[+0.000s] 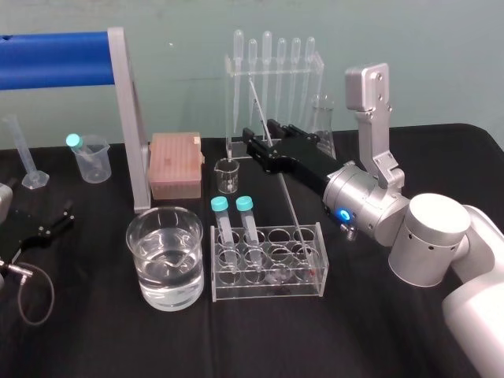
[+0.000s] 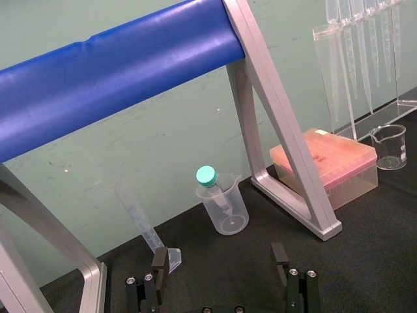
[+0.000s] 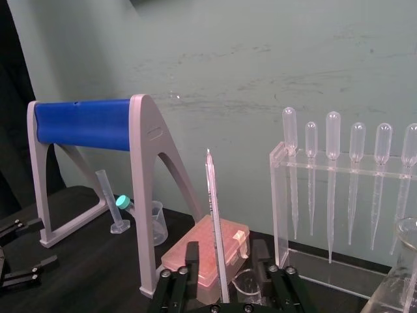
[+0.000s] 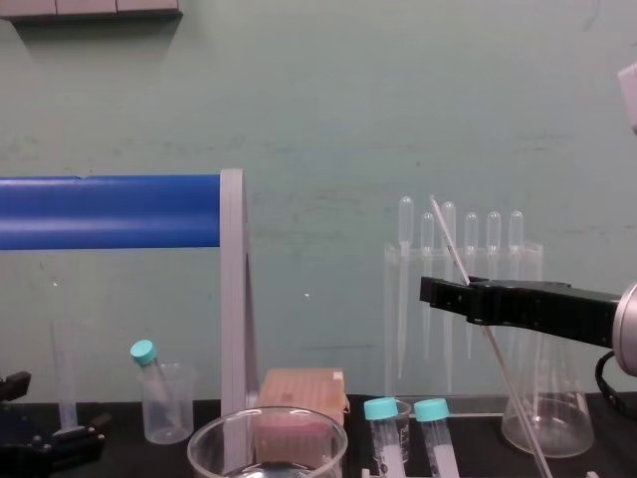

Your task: Hold the thermometer with one hand and immerse one end into the beaker, then reinsert it into the test tube rack.

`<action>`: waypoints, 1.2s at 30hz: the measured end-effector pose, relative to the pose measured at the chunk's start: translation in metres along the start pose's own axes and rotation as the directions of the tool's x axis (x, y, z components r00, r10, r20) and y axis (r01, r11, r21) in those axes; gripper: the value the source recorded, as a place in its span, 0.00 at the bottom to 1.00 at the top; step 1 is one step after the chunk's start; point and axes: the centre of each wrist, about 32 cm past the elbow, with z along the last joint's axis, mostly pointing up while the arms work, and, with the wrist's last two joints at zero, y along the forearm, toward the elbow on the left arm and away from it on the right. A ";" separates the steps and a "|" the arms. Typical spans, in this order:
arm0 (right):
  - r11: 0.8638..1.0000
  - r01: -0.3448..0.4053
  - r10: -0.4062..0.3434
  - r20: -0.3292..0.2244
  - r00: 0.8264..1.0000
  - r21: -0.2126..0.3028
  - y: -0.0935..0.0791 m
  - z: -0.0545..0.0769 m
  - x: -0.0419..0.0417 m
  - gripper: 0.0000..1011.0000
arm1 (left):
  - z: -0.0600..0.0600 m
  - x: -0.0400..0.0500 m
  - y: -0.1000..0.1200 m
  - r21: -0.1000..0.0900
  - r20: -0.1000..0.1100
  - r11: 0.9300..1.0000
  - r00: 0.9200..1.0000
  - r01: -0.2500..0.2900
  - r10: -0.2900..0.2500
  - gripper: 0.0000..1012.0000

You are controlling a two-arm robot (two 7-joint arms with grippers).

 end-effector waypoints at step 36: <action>1.000 0.000 0.000 0.002 1.000 0.003 0.000 0.000 0.0000 0.06 | 0.000 0.0000 0.000 0.000 0.000 1.000 1.000 0.000 0.000 1.00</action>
